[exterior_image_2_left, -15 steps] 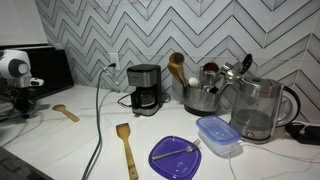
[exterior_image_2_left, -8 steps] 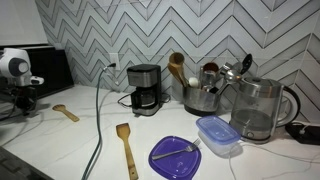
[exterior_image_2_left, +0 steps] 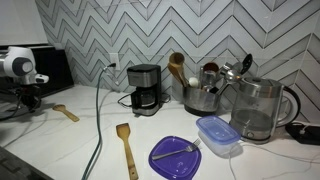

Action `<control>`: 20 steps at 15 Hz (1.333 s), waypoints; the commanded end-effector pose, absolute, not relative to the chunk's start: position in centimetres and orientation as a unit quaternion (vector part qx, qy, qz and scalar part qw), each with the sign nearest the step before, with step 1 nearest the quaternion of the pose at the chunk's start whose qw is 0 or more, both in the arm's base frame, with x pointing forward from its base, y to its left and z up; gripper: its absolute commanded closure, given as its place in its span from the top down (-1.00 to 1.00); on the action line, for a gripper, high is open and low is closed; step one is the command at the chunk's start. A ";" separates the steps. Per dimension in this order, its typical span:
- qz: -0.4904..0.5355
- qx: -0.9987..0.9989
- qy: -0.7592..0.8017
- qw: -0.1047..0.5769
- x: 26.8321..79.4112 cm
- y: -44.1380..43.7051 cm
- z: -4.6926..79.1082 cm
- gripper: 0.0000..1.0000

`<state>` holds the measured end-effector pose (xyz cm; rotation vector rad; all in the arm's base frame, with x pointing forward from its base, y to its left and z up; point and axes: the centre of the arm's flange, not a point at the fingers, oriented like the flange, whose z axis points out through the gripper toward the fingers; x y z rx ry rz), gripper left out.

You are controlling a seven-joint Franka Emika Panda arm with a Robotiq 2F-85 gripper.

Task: Pick up the clear bowl with a metallic plate inside and move it to the right of the coffee maker

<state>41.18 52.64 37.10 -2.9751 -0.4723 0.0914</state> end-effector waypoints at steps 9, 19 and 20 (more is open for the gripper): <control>0.083 -0.981 -0.017 0.172 37.9 35.7 41.8 -0.97; 0.111 -0.967 0.159 0.167 34.9 17.2 45.6 -0.97; 0.111 -0.962 0.186 0.165 34.8 15.6 45.7 -0.97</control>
